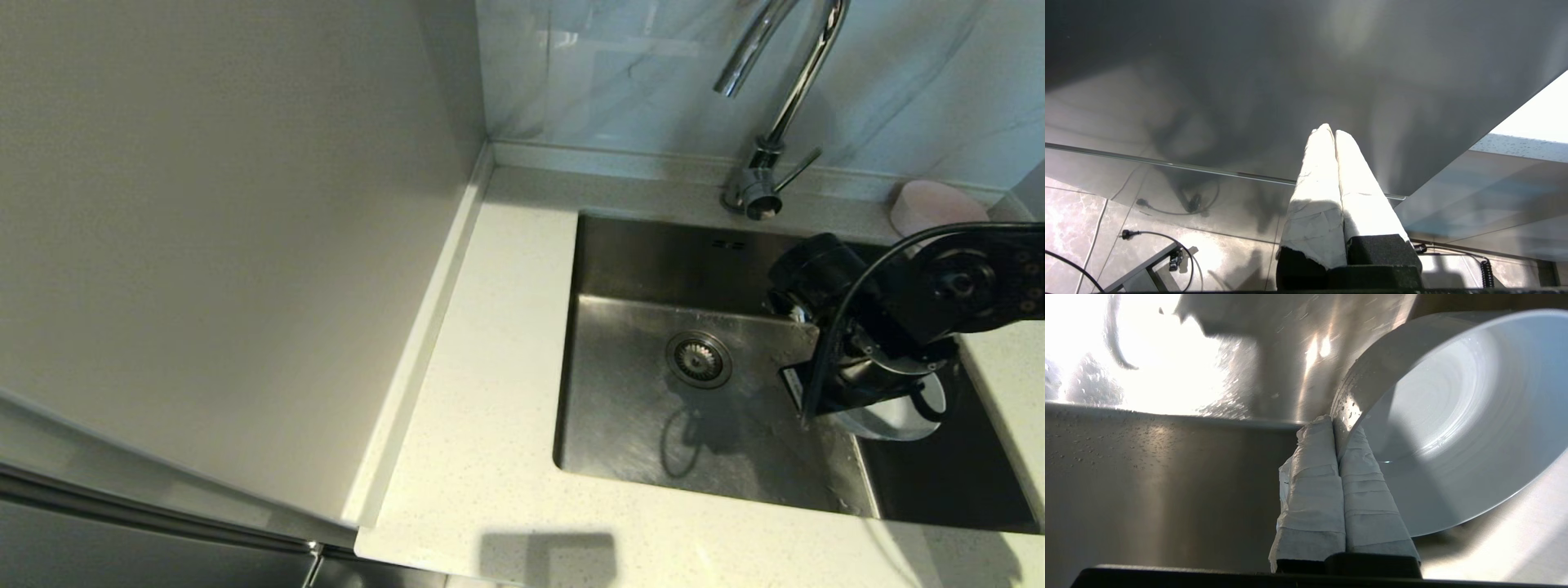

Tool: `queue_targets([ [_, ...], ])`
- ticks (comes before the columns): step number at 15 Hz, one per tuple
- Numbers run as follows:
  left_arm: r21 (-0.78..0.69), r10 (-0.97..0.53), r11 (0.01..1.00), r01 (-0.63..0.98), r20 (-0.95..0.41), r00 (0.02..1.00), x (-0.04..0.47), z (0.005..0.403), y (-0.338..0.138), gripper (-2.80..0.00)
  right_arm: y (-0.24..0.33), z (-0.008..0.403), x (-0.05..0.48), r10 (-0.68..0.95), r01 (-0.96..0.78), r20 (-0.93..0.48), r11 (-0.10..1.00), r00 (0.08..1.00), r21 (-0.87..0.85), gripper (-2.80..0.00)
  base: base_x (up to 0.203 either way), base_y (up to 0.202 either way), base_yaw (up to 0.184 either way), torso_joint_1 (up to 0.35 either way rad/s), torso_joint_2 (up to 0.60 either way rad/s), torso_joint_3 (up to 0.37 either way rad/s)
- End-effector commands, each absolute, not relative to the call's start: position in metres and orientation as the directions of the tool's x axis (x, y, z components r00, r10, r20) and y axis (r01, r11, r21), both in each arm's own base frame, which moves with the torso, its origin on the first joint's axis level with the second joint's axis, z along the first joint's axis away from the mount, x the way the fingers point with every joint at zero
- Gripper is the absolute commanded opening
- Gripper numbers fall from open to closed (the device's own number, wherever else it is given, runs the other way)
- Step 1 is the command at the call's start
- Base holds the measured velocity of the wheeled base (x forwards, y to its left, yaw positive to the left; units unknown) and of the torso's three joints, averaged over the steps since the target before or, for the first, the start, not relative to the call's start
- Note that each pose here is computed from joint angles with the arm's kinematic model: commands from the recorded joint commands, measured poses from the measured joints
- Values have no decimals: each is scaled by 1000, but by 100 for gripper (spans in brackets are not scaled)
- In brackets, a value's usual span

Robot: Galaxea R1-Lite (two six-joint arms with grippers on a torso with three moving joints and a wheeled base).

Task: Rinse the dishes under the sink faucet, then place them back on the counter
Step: Put a bowl back to the table from the sink

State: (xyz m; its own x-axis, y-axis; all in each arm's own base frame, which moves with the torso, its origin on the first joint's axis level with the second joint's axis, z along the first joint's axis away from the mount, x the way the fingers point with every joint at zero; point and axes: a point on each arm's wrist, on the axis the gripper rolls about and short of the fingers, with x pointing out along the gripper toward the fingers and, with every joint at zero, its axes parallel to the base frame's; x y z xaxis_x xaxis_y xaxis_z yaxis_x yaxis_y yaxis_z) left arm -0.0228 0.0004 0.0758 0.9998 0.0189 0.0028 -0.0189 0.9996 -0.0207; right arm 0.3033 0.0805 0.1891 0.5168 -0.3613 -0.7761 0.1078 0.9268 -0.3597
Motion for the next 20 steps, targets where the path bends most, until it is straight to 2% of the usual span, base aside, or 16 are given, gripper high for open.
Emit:
queue_targets([
  [1, -22, 20, 1000, -20, 8, 1000, -23, 76, 0, -280, 72, 228, 275, -364, 149, -707, 925, 606, -349, -280, 0, 0, 0, 0, 0, 0],
  [4, -22, 20, 1000, -20, 6, 1000, -23, 76, 0, -280, 28, 251, 263, -465, 240, -650, 881, 601, -408, -280, 0, 0, 0, 0, 0, 0],
  [7, -22, 20, 1000, -20, 6, 1000, -23, 76, 0, -280, -8, 255, 261, -538, 324, -635, 842, 554, -431, -280, 0, 0, 0, 0, 0, 0],
  [15, -22, 20, 1000, -20, 6, 1000, -23, 76, 0, -280, -62, 228, 278, -586, 388, -702, 805, 404, -449, -280, 0, 0, 0, 0, 0, 0],
  [20, -22, 20, 1000, -20, 6, 1000, -23, 76, 0, -280, -89, 212, 312, -620, 433, -666, 779, 415, -455, -280, 0, 0, 0, 0, 0, 0],
])
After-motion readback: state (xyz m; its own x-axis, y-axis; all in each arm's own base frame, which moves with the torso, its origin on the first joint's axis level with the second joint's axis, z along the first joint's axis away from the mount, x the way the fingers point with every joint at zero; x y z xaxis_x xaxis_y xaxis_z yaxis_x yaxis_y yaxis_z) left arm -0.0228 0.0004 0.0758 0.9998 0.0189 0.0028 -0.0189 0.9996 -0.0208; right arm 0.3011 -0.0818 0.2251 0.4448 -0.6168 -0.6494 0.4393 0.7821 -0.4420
